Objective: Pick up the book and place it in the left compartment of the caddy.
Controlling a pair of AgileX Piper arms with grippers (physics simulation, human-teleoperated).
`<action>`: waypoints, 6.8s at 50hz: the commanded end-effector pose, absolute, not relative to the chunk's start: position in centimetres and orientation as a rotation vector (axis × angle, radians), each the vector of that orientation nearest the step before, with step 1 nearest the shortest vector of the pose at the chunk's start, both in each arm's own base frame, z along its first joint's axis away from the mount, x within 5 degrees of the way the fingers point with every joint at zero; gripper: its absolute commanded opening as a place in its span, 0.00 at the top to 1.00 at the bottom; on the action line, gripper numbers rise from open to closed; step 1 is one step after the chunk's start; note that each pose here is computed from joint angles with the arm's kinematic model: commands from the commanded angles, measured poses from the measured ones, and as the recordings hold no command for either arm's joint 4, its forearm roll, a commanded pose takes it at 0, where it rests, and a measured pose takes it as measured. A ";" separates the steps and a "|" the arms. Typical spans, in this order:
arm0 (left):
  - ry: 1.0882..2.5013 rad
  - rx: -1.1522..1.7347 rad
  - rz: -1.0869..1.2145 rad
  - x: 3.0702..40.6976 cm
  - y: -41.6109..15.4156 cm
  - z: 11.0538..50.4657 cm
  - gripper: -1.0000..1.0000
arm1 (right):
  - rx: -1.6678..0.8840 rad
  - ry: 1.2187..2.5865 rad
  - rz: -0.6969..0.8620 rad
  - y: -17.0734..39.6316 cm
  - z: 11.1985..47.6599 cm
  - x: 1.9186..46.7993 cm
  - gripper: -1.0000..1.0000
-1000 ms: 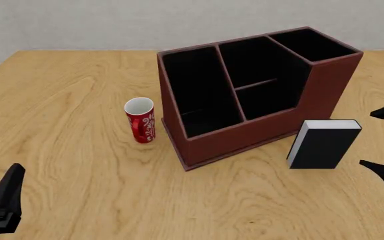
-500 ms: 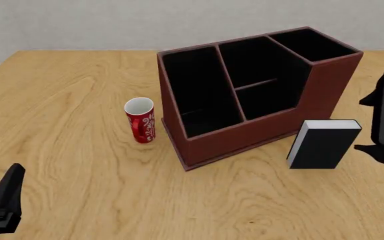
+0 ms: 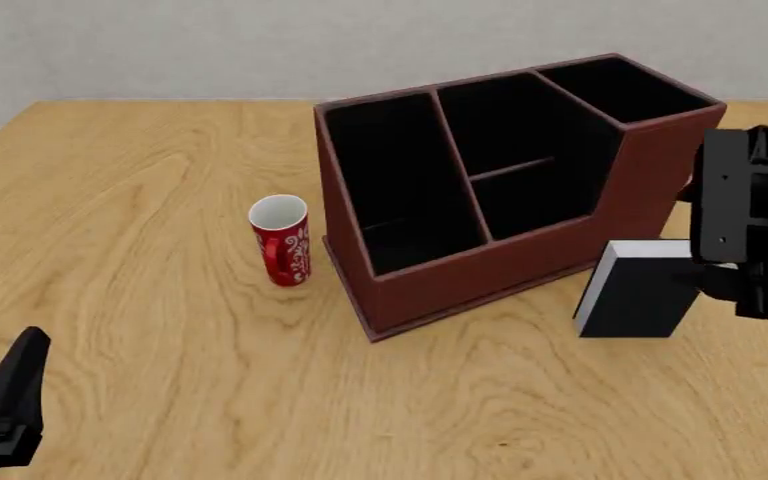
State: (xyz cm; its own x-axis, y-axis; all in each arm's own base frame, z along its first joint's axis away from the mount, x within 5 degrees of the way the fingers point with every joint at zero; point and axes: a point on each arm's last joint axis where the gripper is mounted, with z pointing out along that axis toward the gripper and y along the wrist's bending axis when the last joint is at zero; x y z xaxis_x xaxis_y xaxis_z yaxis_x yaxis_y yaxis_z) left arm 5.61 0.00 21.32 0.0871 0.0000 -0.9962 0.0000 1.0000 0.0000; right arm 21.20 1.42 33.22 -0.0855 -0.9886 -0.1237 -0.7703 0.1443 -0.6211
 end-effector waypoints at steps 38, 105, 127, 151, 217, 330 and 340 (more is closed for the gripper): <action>1.484 0.000 0.000 5.6 0.0 21.3 0.00 | -1.786 1.965 -0.428 3.5 25.5 26.5 0.00; 1.484 0.000 0.000 5.6 0.0 21.3 0.00 | -1.792 1.966 -0.441 2.4 29.8 21.1 1.00; 1.484 0.000 0.000 5.6 0.0 21.3 0.00 | -1.739 1.979 -0.441 1.9 35.4 15.7 1.00; 1.484 0.000 0.000 5.6 0.0 21.3 0.00 | -1.659 1.961 -0.301 4.4 37.7 13.7 1.00; 1.484 0.000 0.000 5.6 0.0 21.3 0.00 | -1.183 2.007 0.214 15.5 47.5 16.8 1.00; 1.484 0.000 0.000 5.6 0.0 21.3 0.00 | -0.945 2.211 0.211 20.8 45.0 28.6 1.00; 1.484 0.000 0.000 5.6 0.0 21.3 0.00 | -0.931 2.227 0.220 21.4 44.6 29.1 1.00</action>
State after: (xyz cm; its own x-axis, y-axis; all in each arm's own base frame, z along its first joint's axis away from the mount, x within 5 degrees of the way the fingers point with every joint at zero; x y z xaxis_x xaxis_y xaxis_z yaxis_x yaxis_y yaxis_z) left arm 5.61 0.00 21.32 0.0871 0.0000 -0.9962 0.0000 1.0000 0.0000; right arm 28.82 21.06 44.58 -0.4753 -0.5830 -0.6589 -0.6937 0.7090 -0.1269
